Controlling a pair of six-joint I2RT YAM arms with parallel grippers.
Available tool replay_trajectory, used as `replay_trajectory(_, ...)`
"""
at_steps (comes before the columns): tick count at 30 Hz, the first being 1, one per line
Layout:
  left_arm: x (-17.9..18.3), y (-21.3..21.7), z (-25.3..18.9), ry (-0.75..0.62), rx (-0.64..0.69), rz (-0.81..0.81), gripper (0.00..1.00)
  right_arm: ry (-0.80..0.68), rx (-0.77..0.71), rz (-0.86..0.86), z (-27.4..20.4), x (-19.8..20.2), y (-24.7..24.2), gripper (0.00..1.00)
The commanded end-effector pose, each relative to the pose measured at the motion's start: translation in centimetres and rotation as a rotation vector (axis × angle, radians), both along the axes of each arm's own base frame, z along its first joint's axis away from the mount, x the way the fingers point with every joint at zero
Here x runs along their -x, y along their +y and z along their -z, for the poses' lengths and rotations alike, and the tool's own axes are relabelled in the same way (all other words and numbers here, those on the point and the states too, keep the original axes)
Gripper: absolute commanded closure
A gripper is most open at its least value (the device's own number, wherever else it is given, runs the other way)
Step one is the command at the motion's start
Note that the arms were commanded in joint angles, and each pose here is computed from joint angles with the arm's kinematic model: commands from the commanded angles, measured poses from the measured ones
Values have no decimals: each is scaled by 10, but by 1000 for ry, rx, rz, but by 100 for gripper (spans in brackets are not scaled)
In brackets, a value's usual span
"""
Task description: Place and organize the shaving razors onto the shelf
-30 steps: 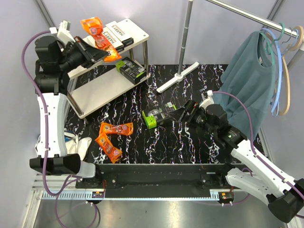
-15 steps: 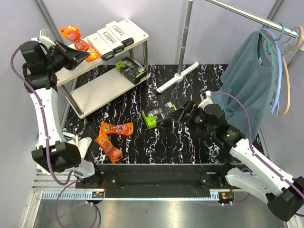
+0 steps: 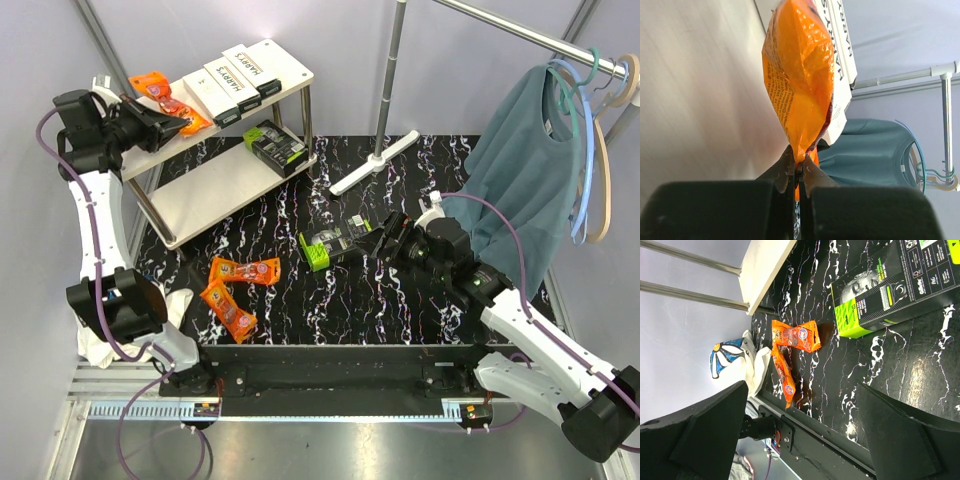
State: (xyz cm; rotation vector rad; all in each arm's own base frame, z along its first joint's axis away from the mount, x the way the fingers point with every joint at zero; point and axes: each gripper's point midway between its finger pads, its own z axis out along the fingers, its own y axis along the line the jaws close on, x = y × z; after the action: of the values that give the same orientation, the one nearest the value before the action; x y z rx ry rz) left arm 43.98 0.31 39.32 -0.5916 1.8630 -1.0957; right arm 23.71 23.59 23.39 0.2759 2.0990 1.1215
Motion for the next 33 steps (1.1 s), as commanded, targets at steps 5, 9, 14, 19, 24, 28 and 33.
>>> replay_trajectory(5, -6, 2, -6, -31, -6, 25, 90, -45, -22, -2, -11, -2, 2, 0)
replay_trajectory(9, -10, 2, 1, -15, -1, 33, 83, -43, -18, -1, -9, -3, 2, 0)
replay_trajectory(14, -10, 3, 2, -14, -10, 34, 73, -32, -15, -7, -7, -3, 4, 0)
replay_trajectory(19, -6, 4, -1, -21, -35, 23, 39, -32, -15, -9, -7, -3, 4, 0)
replay_trajectory(24, 1, 13, -4, -1, -76, -31, 21, -42, -21, -5, -10, -1, 2, 0)
replay_trajectory(28, 4, 24, -1, 17, -118, -85, 9, -42, -21, -3, -10, -2, 2, 0)
replay_trajectory(33, 14, 32, -8, 17, -180, -144, 3, -42, -21, -6, -10, -1, 2, 0)
